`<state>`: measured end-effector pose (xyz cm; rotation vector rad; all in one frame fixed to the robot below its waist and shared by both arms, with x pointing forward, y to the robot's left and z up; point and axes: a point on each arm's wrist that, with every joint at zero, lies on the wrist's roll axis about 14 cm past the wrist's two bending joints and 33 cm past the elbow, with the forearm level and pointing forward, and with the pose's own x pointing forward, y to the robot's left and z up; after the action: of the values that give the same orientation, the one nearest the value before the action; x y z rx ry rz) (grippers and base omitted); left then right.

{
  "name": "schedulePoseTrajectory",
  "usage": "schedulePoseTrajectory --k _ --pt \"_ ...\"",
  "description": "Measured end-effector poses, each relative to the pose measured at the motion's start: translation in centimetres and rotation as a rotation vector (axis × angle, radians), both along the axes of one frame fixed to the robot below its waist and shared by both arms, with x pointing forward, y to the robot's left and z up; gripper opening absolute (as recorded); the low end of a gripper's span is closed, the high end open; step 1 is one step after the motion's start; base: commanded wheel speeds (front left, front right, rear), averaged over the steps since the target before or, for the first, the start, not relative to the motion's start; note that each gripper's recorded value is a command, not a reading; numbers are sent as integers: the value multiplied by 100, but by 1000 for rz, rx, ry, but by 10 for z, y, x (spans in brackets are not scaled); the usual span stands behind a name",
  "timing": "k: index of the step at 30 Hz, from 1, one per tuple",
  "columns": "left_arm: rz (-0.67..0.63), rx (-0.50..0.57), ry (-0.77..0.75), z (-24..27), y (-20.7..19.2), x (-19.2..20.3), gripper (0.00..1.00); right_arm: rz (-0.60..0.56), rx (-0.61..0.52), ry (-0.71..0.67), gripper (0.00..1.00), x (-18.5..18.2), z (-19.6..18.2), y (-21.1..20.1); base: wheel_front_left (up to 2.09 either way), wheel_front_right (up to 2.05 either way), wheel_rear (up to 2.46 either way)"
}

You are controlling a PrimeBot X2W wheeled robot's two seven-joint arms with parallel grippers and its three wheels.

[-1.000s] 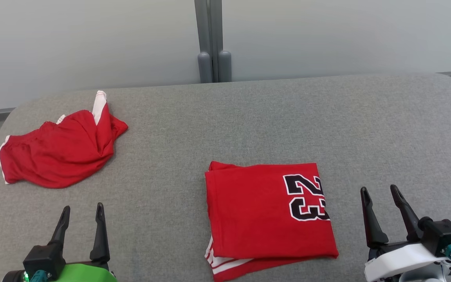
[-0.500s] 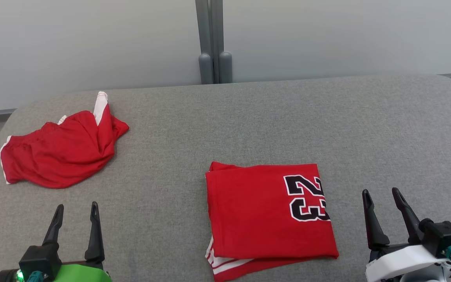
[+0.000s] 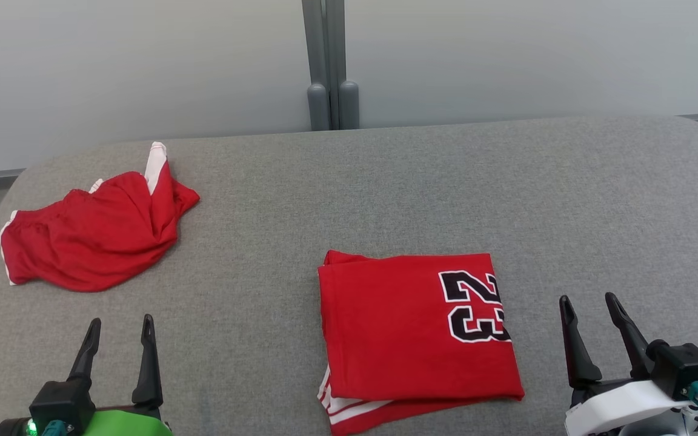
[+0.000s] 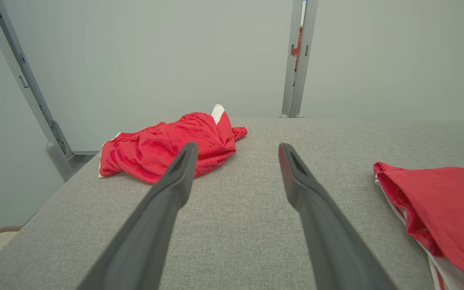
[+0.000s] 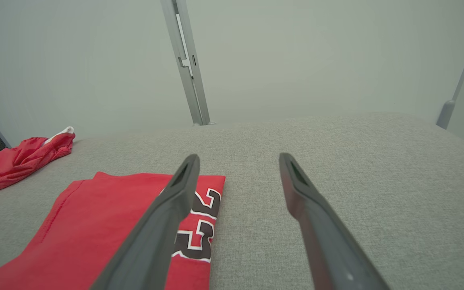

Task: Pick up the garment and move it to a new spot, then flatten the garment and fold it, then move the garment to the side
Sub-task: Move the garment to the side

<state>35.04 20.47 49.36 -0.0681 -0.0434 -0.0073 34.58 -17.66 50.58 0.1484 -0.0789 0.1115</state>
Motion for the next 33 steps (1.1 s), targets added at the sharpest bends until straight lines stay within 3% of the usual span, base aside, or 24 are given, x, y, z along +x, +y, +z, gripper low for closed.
schedulePoseTrajectory --k 13,20,28,33 --pt "6 -1 11 -3 3 0 100 11 -1 15 100 1 -5 4 0 0 0" --pt "7 1 24 -8 3 1 100 71 -28 11 100 21 -2 18 0 0 0" --pt "2 0 41 -13 -1 6 100 139 -59 128 100 50 -26 38 0 0 0" --pt "12 -3 56 -17 1 5 100 164 -68 250 100 54 -59 47 0 0 0"
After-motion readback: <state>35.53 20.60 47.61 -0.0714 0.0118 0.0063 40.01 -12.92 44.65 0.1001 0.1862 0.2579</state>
